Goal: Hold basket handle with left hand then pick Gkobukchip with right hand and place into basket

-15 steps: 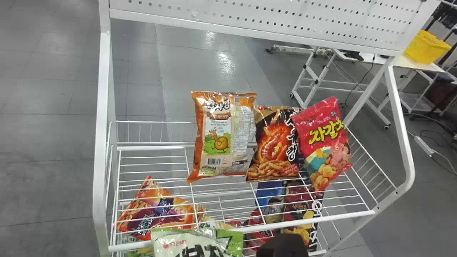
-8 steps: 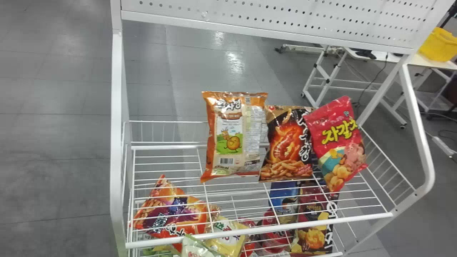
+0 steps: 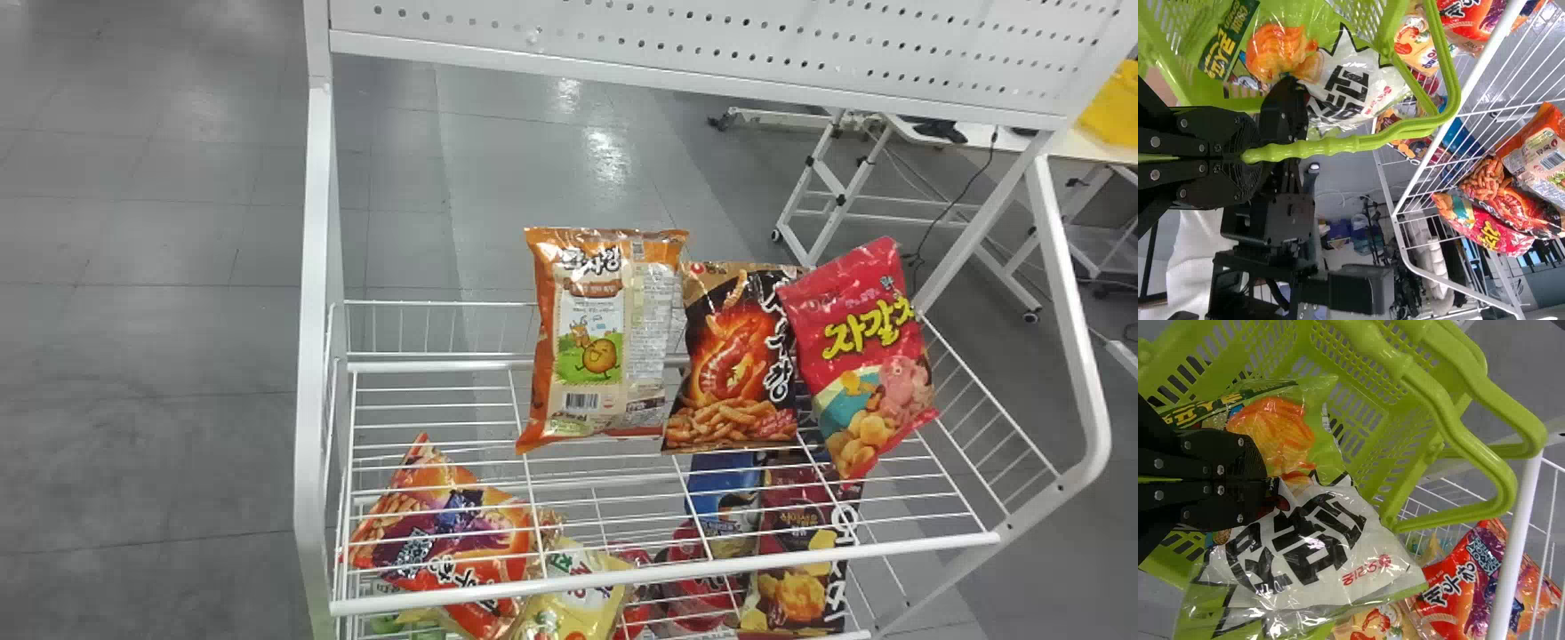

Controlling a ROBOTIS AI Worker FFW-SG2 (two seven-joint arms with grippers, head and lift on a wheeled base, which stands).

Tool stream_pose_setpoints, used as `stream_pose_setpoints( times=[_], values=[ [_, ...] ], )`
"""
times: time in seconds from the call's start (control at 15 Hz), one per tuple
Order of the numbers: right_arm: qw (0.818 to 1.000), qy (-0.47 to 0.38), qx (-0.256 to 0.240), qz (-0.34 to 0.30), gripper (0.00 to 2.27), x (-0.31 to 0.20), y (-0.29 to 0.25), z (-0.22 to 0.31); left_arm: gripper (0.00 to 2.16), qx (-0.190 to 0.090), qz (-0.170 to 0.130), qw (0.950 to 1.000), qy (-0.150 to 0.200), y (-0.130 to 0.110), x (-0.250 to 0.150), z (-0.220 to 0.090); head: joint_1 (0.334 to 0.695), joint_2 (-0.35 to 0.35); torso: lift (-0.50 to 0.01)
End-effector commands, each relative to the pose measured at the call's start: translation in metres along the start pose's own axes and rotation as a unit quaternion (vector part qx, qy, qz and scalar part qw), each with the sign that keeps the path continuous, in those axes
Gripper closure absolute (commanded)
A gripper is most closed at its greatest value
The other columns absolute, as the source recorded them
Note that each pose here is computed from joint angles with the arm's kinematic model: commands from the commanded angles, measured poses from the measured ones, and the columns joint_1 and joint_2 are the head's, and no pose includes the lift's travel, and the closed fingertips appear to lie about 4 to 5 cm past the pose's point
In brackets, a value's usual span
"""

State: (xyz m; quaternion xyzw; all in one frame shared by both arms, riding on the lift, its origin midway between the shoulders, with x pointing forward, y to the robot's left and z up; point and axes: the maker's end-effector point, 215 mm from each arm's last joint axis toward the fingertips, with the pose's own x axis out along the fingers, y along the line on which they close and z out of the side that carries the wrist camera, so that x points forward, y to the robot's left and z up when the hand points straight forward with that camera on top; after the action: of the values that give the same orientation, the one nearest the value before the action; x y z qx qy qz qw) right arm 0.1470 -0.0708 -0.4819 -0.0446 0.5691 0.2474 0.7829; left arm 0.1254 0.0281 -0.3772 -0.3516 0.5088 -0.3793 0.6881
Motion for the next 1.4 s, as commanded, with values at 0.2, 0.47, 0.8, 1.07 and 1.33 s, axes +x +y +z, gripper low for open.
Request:
stream_pose_setpoints(
  times=[0.2,0.47,0.8,1.07,1.33],
  values=[
    [0.999,0.037,0.012,0.032,1.49,0.034,0.008,-0.010,1.41,-0.004,-0.002,1.0000,-0.001,0.002,0.000,0.001,0.695,-0.202,-0.032],
    [0.999,0.004,0.028,0.024,0.00,0.015,-0.013,0.010,1.41,-0.004,0.000,1.0000,-0.002,0.005,0.001,0.003,0.695,-0.156,-0.032],
    [0.992,-0.113,0.050,0.012,0.05,-0.058,-0.053,0.078,1.41,0.003,0.003,1.0000,-0.005,0.005,0.003,0.010,0.695,-0.232,-0.032],
    [0.979,-0.176,0.101,0.031,0.05,-0.100,-0.081,0.101,1.41,0.005,0.007,0.9999,-0.005,0.007,0.003,0.011,0.695,-0.299,-0.032],
    [0.973,-0.169,0.156,0.020,0.02,-0.105,-0.112,0.072,1.41,-0.001,0.003,1.0000,-0.003,0.008,0.005,0.009,0.695,-0.350,-0.032]
  ],
)
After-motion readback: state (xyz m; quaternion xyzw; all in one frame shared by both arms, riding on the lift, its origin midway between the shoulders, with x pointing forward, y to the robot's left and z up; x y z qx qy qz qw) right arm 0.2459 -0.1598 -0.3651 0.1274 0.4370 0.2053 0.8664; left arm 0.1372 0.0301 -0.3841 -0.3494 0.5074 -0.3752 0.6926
